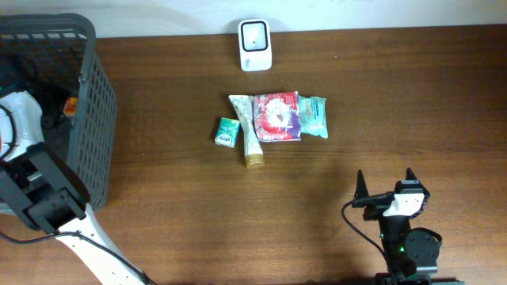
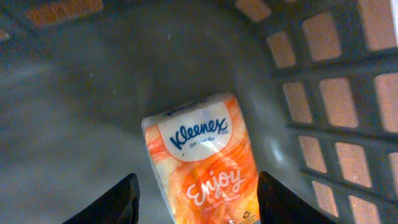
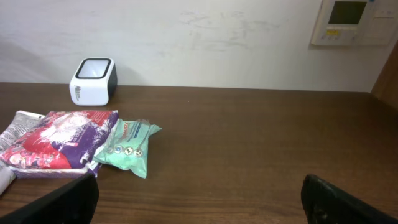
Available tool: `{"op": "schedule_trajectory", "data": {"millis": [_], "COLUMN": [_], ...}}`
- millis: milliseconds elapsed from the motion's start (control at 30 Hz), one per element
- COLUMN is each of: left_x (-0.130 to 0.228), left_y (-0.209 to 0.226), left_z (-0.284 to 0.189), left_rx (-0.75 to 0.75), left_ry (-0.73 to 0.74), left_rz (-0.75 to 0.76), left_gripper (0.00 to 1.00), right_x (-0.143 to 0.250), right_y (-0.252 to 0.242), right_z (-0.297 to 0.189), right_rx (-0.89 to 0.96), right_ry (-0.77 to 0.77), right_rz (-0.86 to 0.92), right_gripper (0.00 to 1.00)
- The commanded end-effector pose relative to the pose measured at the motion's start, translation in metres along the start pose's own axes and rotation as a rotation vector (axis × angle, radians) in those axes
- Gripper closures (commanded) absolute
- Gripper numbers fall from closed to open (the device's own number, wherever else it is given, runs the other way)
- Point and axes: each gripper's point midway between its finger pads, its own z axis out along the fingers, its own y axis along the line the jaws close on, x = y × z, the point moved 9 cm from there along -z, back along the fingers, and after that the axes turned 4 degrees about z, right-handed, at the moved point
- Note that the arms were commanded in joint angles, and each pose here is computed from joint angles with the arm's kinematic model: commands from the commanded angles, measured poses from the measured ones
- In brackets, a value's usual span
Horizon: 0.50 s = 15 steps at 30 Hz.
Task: Scan the item barcode
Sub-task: 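Reach into the basket and grasp the orange Kleenex pack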
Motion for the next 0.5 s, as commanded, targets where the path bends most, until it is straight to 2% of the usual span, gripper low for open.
{"op": "schedule_trajectory", "data": {"millis": [0,67,133,167,233,367,467], "left_x": [0.017,0.023,0.025,0.024,0.022,0.009,-0.019], "left_y": [0.010,0.014,0.017,0.018,0.022,0.038,0.039], "left_z": [0.026,0.036,0.038,0.038,0.038,0.022,-0.034], "left_rx": [-0.039,-0.060,-0.071,-0.071,-0.077,-0.114,-0.118], "left_ry": [0.073,0.103,0.116,0.114,0.117,0.143,0.121], "left_rz": [-0.011,-0.010,-0.013,-0.015,-0.022,-0.056,-0.092], "left_gripper": [0.45,0.58,0.85,0.93,1.00,1.00,1.00], "right_x": [0.003,0.003,0.003,0.003,0.003,0.003,0.003], "right_y": [-0.002,-0.002,-0.002,-0.002,-0.002,-0.002,-0.002], "right_z": [0.000,0.000,0.000,0.000,0.000,0.000,0.000], "right_rx": [0.016,0.016,0.016,0.016,0.016,0.016,0.016], "right_ry": [0.004,0.004,0.004,0.004,0.004,0.004,0.004], "right_rz": [0.006,0.006,0.006,0.006,0.006,0.006,0.006], "right_gripper": [0.01,0.01,0.01,0.01,0.01,0.01,0.01]}}
